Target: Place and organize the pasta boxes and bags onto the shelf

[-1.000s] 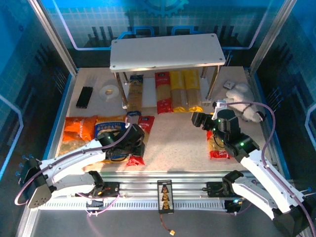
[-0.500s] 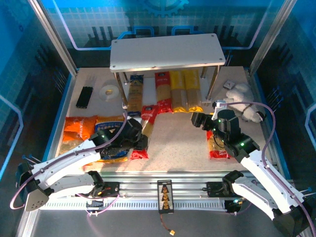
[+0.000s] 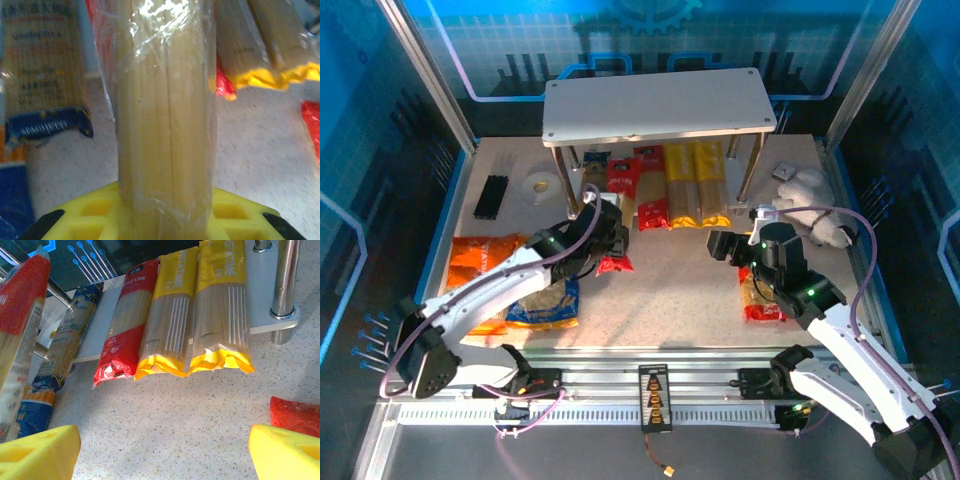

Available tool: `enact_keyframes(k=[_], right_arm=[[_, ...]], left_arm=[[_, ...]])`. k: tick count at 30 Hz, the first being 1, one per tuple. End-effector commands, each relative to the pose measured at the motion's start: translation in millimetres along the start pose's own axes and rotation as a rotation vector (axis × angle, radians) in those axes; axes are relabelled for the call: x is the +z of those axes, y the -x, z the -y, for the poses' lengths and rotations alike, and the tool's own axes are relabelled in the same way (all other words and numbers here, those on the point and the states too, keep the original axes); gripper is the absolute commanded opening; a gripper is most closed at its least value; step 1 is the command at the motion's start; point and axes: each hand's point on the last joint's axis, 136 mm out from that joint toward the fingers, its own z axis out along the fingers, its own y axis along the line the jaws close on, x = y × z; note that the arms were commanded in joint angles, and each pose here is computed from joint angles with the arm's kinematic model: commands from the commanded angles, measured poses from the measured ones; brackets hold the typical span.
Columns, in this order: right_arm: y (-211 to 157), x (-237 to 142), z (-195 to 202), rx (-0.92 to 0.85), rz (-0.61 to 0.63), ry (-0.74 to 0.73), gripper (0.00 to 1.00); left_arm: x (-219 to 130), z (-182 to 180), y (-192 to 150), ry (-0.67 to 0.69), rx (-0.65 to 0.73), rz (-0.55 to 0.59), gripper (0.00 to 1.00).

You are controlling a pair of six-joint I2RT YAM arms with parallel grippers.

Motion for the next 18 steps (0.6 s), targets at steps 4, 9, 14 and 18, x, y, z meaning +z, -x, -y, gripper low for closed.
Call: enact_keyframes(k=[4,9,14,18], right_arm=[[2,-4,4,-0.004,0.001,-0.010,0.88],[4,-2,2,-0.004,0.002,-0.008,0.88],[2,2,2,-0.005,-0.008,-0.010,0.88],[1,3,4,-0.008,-0.013,-0.017,0.88]], left_arm=[[17,-3,87,-0.018,-0.083,0.205,0.00],[48,-1,101,-0.028,-0.080,0.167,0.00],[78,4,107,-0.012,-0.058,0.130,0.00],[103,-5,105,0.025,-0.067,0.088,0.00]])
